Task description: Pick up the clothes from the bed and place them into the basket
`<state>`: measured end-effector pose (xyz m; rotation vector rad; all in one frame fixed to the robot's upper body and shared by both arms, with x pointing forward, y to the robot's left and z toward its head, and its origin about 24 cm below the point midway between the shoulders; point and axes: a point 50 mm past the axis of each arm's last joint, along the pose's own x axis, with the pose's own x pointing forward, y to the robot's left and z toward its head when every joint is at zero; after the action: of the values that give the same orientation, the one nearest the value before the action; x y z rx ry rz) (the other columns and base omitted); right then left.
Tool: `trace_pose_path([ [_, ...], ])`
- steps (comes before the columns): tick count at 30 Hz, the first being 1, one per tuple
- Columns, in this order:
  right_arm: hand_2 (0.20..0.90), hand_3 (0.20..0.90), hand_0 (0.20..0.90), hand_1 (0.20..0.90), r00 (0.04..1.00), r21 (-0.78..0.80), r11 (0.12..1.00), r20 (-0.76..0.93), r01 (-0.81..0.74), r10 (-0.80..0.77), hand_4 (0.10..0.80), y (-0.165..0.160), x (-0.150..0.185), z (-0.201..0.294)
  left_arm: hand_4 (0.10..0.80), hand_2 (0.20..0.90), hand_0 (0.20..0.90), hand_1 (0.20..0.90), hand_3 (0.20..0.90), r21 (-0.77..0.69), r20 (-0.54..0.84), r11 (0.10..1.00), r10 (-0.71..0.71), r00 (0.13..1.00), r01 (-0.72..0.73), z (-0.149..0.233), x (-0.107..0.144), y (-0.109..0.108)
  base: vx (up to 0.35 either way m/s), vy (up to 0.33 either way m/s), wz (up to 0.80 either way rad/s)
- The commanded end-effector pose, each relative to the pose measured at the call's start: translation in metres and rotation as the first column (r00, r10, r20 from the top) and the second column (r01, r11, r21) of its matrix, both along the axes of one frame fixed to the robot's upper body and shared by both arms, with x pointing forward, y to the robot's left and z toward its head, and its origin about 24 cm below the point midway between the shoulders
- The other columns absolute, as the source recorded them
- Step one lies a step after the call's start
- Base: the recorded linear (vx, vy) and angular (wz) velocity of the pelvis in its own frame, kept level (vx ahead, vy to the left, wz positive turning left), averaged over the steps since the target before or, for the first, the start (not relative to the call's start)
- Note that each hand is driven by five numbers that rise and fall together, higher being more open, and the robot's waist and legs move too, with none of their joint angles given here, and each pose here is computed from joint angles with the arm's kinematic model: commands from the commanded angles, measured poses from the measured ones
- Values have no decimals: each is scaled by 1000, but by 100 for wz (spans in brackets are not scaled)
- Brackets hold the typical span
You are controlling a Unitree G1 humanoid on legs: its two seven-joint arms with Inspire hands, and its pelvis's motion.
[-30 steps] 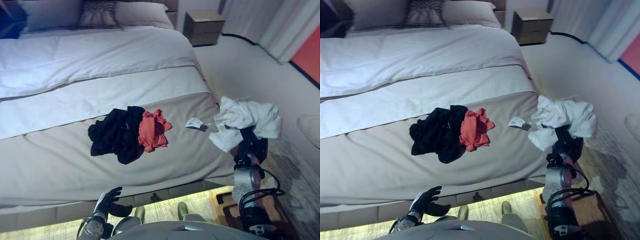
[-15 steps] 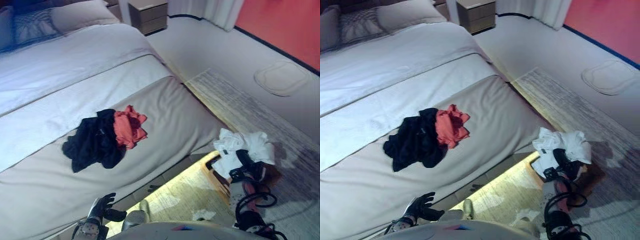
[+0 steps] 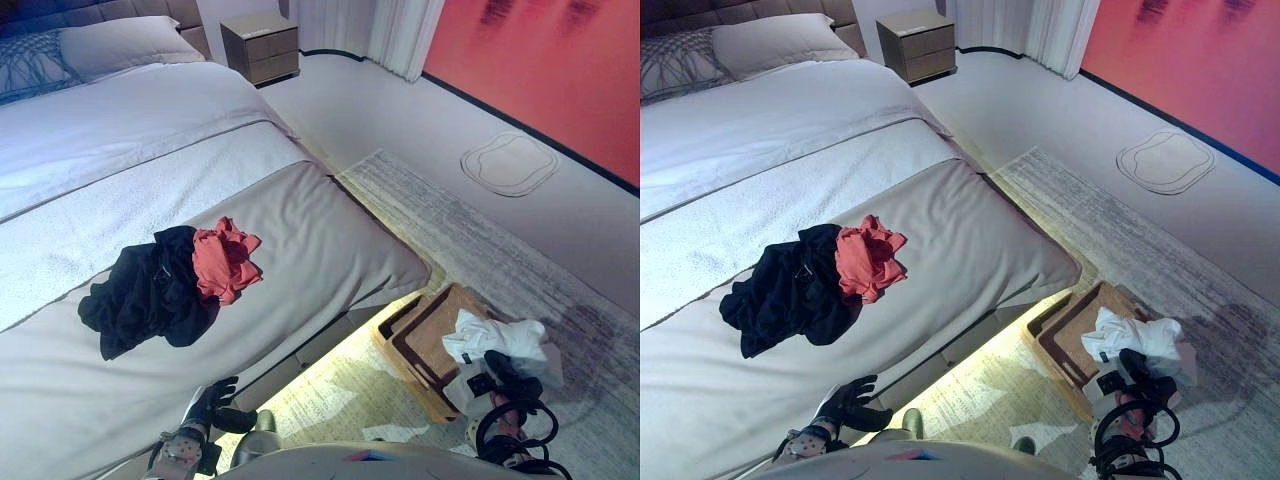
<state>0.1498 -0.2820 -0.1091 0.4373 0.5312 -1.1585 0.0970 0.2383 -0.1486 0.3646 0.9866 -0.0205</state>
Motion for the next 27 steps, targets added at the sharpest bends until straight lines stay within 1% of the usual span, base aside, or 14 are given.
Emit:
trace_pose_path([
  [1,300,200,300,300,985,-147,985,157,91,-67,100,-48,31,42,800,900,900,900,900,12,39,996,-91,995,91,3,9,-1,-11,-40,17],
  [2,300,200,300,300,984,-154,980,149,124,-101,100,-58,27,44,800,900,900,900,900,8,38,995,-100,994,100,3,9,-1,-7,-35,24],
  [8,300,200,300,300,965,-171,956,148,238,-214,100,-80,17,52,800,900,900,900,900,9,40,993,-117,992,117,4,9,0,-12,-19,11],
  [17,300,200,300,300,942,-187,924,110,332,-317,100,-103,1,59,800,900,900,900,900,11,39,993,-120,992,120,5,5,2,3,-15,3],
  [20,300,200,300,300,943,-205,922,127,327,-307,100,-111,2,66,800,900,900,900,900,12,40,992,-128,991,127,6,7,3,-4,-29,1],
  [25,300,200,300,300,952,-297,909,177,294,-250,100,-121,18,91,800,900,900,900,900,7,52,991,-136,989,136,8,10,3,-8,-17,1],
  [27,300,200,300,300,963,-341,910,208,234,-170,100,-127,30,106,800,900,900,900,900,-1,70,991,-132,989,133,11,16,3,-33,8,0],
])
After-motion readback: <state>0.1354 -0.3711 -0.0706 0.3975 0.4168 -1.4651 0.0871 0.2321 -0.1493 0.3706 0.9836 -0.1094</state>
